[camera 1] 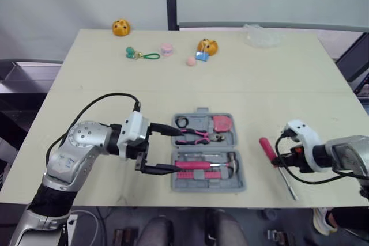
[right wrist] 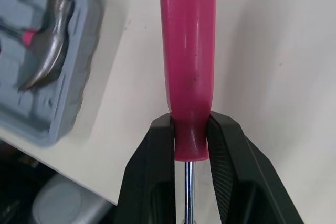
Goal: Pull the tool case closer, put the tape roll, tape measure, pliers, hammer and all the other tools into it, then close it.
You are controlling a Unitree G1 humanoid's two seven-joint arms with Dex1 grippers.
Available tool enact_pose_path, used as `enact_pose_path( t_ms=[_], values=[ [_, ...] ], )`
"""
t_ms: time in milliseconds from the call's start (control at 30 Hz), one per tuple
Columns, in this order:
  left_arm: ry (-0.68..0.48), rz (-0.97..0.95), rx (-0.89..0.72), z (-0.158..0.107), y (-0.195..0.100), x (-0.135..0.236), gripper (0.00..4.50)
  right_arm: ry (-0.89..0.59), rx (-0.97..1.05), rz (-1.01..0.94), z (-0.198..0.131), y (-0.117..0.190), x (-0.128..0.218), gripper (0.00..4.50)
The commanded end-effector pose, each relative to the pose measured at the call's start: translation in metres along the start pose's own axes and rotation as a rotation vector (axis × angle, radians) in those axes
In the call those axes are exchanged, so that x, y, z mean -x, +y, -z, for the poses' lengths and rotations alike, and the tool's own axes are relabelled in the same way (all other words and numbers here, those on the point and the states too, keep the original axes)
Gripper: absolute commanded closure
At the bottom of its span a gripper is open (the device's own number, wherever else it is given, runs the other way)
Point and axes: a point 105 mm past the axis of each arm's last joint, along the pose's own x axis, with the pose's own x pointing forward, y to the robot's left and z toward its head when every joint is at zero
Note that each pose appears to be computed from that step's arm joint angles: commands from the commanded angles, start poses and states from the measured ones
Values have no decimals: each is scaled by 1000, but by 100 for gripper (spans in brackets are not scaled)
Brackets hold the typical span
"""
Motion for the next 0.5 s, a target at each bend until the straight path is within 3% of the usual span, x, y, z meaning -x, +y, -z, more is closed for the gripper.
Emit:
enact_pose_path(
  t_ms=[33,333,500],
  values=[
    [-5,9,-32,-5,0,1,0,-47,-85,79,-15,-16,1,410],
    [-2,8,-39,-7,3,2,0,-77,-167,102,-30,-24,-13,410],
    [-1,11,-40,-8,3,3,0,-171,-121,126,-33,-21,1,181]
  ],
)
